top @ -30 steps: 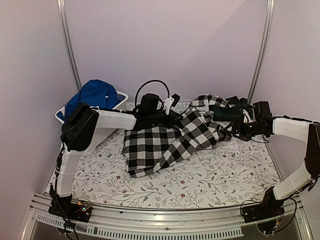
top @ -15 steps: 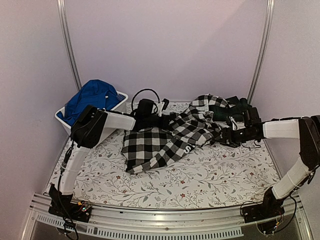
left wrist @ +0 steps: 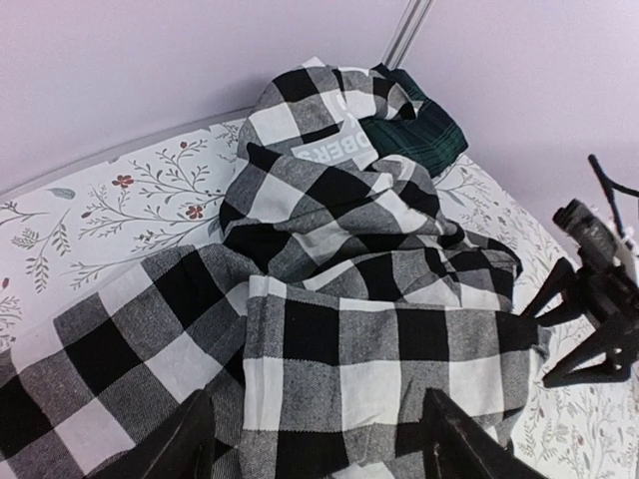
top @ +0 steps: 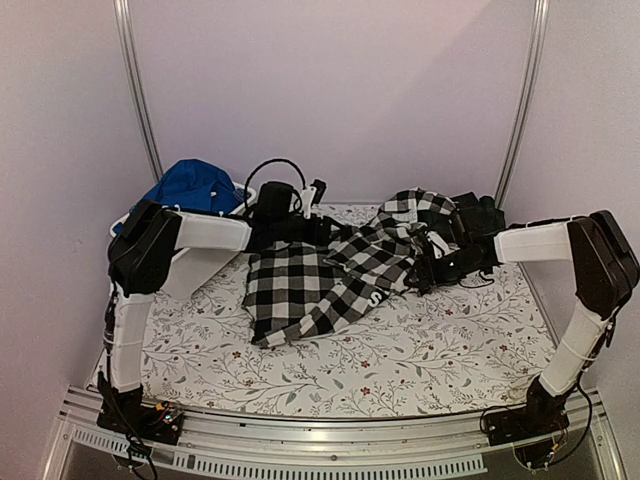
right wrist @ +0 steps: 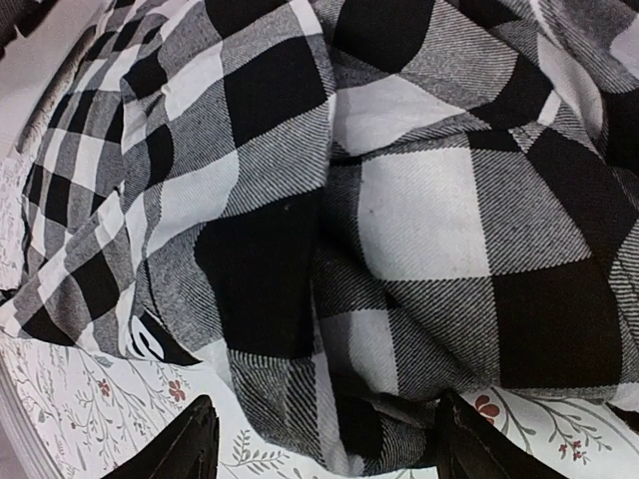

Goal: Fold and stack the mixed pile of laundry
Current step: Pick up the flattened shirt from the center of the board.

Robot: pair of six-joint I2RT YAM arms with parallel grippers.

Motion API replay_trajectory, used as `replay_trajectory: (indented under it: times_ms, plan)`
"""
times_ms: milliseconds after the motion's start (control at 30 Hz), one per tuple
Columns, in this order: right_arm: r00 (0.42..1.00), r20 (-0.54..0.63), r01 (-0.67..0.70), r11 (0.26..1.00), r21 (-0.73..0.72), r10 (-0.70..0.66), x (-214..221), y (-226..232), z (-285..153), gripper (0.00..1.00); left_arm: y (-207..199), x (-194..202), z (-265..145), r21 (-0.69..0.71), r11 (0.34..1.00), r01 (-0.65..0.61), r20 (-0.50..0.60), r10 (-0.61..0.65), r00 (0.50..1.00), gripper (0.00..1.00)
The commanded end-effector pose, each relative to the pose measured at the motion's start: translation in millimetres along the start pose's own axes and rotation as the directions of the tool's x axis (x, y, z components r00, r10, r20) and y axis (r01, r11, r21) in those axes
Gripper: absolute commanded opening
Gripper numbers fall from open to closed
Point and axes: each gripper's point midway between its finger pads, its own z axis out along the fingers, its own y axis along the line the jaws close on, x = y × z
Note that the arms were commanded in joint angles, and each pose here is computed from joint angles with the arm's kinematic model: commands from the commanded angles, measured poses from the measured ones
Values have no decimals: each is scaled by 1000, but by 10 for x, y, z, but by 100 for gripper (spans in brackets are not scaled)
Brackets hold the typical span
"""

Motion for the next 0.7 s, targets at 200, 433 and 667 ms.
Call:
replay_trajectory:
  times_ms: [200, 433, 667]
  plan:
    - [996, -82, 57, 984, 170, -44, 89, -102, 9, 47, -19, -166, -470, -72, 997, -26, 51, 30, 998, 71]
    - [998, -49, 44, 979, 197, -35, -10, -13, -317, 20, -26, -151, -763, -124, 992, -39, 52, 46, 998, 71]
    - [999, -13, 29, 998, 46, -29, -104, 393, -632, 12, -38, -15, -1042, -172, 983, -67, 22, 72, 997, 73]
